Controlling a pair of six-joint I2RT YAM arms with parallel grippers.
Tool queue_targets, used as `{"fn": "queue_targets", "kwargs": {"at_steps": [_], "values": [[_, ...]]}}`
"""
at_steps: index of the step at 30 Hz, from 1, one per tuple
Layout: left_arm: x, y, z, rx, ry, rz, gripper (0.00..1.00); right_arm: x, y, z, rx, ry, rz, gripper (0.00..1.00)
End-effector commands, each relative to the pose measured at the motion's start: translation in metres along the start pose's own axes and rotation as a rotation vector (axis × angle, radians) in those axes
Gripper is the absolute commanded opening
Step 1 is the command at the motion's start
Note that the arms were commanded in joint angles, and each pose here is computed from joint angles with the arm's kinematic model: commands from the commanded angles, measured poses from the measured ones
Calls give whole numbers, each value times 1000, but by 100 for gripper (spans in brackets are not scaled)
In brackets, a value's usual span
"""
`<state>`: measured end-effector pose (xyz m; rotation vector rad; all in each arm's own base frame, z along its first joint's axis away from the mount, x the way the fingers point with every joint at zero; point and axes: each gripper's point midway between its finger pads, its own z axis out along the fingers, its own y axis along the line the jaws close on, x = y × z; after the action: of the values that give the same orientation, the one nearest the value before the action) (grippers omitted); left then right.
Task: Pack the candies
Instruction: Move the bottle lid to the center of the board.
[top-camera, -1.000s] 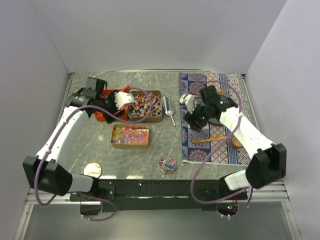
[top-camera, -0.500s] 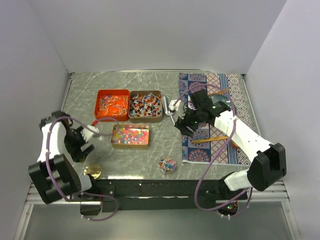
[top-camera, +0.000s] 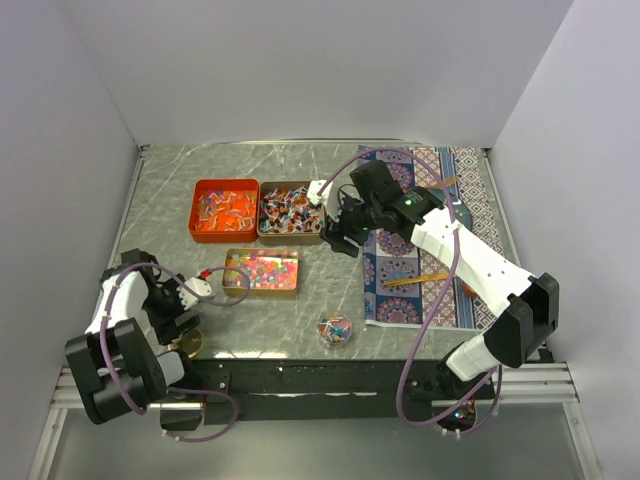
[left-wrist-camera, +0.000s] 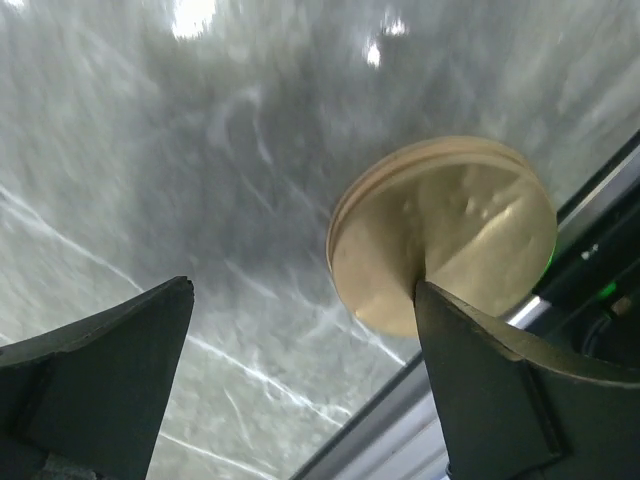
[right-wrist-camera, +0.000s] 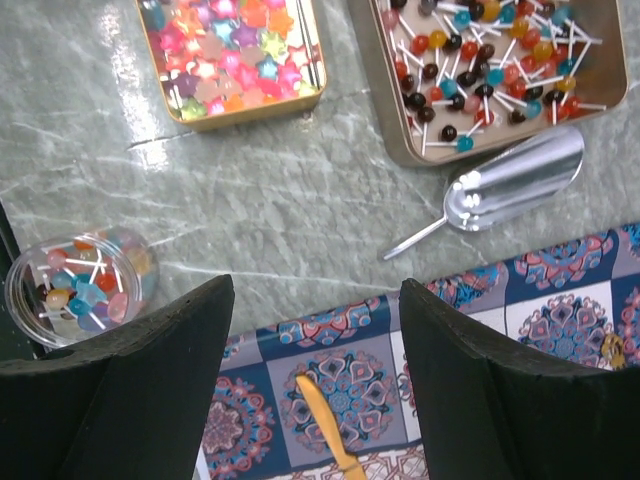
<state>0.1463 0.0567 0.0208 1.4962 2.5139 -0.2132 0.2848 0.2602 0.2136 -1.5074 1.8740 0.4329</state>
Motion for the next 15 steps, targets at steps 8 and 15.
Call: {"fn": "queue_targets", "kwargs": {"at_steps": [8, 15], "values": [[-88, 24, 25, -80, -197, 125, 98, 8, -10, -16, 90, 34, 3, 75], [-151, 24, 26, -38, -289, 106, 97, 13, -12, -17, 110, 48, -6, 75]]}}
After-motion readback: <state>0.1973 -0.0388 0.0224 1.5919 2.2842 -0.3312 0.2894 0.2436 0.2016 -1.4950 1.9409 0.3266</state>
